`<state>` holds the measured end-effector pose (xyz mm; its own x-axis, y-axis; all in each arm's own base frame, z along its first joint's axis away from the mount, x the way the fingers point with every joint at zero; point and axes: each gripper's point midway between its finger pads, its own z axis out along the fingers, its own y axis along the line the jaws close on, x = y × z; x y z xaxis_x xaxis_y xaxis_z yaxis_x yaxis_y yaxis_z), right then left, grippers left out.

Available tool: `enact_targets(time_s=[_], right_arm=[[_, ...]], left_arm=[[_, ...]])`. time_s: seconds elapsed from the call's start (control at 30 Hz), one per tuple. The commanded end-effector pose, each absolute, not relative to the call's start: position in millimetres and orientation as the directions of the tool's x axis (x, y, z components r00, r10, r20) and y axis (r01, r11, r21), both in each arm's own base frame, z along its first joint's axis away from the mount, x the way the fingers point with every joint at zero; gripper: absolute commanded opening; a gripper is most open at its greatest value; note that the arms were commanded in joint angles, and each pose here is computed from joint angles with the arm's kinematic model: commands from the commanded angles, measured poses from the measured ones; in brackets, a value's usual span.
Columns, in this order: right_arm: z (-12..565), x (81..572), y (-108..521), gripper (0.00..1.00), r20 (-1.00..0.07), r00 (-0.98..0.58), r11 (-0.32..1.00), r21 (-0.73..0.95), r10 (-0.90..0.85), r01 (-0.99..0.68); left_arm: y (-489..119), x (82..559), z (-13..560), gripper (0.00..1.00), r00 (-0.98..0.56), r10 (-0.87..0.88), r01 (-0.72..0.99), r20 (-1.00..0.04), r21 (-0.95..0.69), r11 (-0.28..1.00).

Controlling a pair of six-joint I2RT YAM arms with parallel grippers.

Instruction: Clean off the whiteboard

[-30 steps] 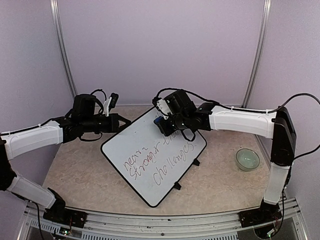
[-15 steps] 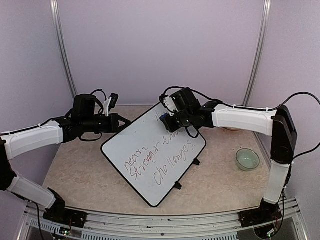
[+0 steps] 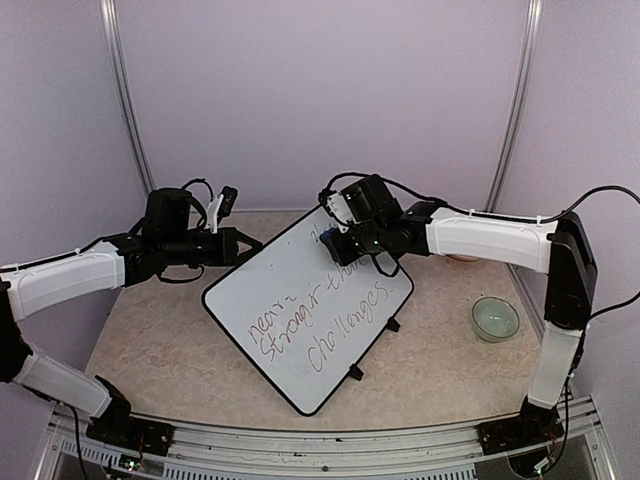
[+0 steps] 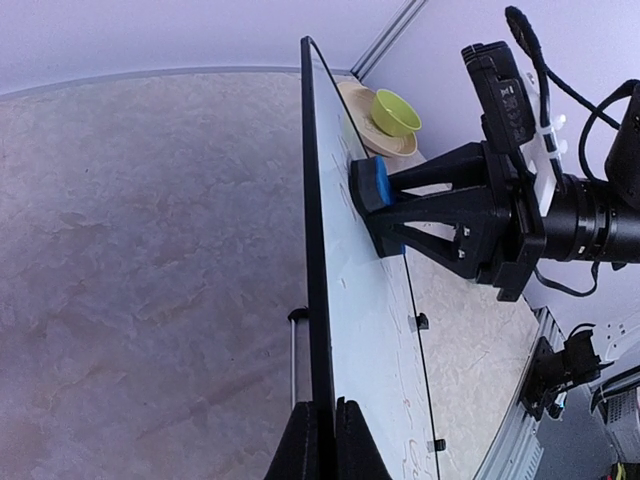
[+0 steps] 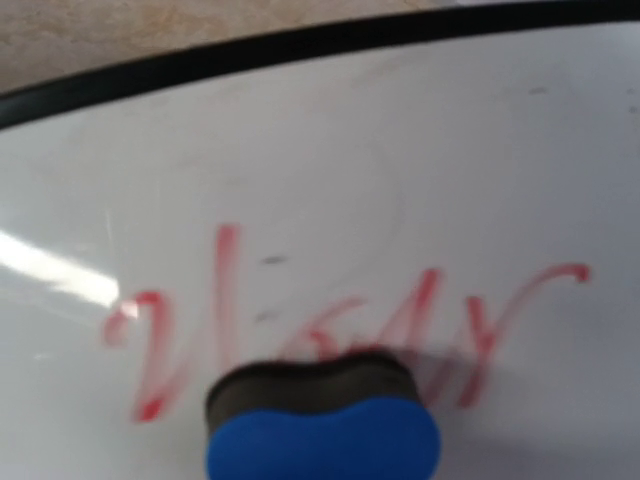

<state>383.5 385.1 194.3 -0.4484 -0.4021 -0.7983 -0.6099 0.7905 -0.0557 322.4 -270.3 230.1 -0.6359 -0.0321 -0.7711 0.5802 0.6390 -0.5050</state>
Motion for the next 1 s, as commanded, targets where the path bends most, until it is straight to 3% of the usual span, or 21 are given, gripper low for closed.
enact_targets(time_s=[0.0,0.27,0.57,0.97], right_arm=[[195.4,355.7,419.7,0.21,-0.782,-0.392,0.725,-0.108,-0.484,-0.680],[199.8,336.9,446.8,0.22,-0.787,-0.335,0.676,-0.136,-0.517,-0.724],[176.8,365.3,414.2,0.22,-0.762,-0.413,0.736,-0.121,-0.499,-0.666],[176.2,368.1,399.0,0.22,-0.762,-0.431,0.752,-0.110,-0.484,-0.650]], left_arm=[[-278.6,308.8,238.6,0.00,-0.631,0.000,0.628,-0.776,-0.510,0.588],[-277.9,310.1,237.2,0.00,-0.632,0.000,0.624,-0.775,-0.509,0.593],[-276.7,311.5,235.0,0.00,-0.636,-0.002,0.620,-0.772,-0.512,0.595],[-277.9,313.2,231.5,0.00,-0.641,0.003,0.615,-0.768,-0.511,0.600]])
